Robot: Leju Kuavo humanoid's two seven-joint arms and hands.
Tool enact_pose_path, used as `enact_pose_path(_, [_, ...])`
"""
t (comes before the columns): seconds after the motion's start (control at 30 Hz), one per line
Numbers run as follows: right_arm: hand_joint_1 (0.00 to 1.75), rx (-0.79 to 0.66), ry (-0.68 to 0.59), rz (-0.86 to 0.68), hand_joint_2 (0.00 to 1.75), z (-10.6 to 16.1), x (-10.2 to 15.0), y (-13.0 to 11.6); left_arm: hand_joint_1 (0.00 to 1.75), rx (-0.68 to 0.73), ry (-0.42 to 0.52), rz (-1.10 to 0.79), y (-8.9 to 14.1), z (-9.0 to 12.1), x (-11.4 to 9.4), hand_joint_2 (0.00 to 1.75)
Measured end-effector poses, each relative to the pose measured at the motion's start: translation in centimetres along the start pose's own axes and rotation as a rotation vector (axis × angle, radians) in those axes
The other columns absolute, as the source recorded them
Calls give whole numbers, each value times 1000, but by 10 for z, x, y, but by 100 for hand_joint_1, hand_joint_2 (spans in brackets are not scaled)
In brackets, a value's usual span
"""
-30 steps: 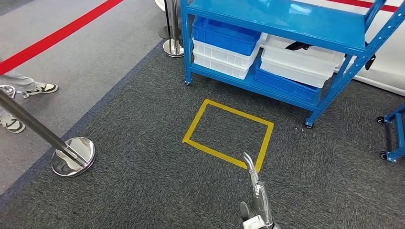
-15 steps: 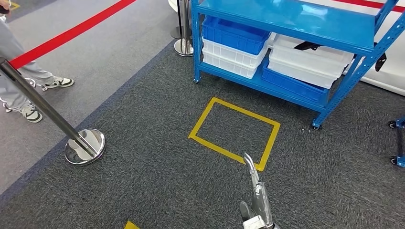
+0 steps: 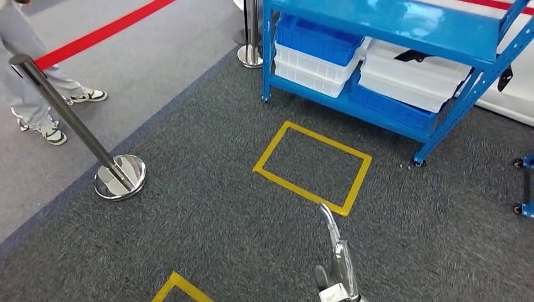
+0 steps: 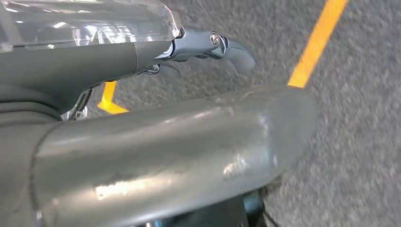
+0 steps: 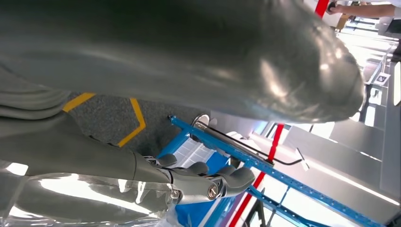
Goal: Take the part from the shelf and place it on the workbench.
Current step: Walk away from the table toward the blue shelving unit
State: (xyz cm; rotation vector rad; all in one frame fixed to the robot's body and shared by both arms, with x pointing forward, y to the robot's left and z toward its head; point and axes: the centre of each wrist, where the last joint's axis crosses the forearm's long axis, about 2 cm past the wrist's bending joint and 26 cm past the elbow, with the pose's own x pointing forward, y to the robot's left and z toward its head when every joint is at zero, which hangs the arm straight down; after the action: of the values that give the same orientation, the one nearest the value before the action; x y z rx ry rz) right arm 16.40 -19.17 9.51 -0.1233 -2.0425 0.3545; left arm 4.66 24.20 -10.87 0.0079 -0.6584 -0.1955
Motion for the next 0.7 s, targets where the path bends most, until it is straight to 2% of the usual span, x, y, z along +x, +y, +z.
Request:
enact_pose_path(0.47, [0, -2, 7, 2, 0, 2, -1, 0, 0, -6, -10, -33, -3, 1, 0, 0])
enact_pose_path(0.7, [0, -4, 11, 2, 0, 3, -1, 1, 0, 25, 56, -8, -4, 0, 1, 0])
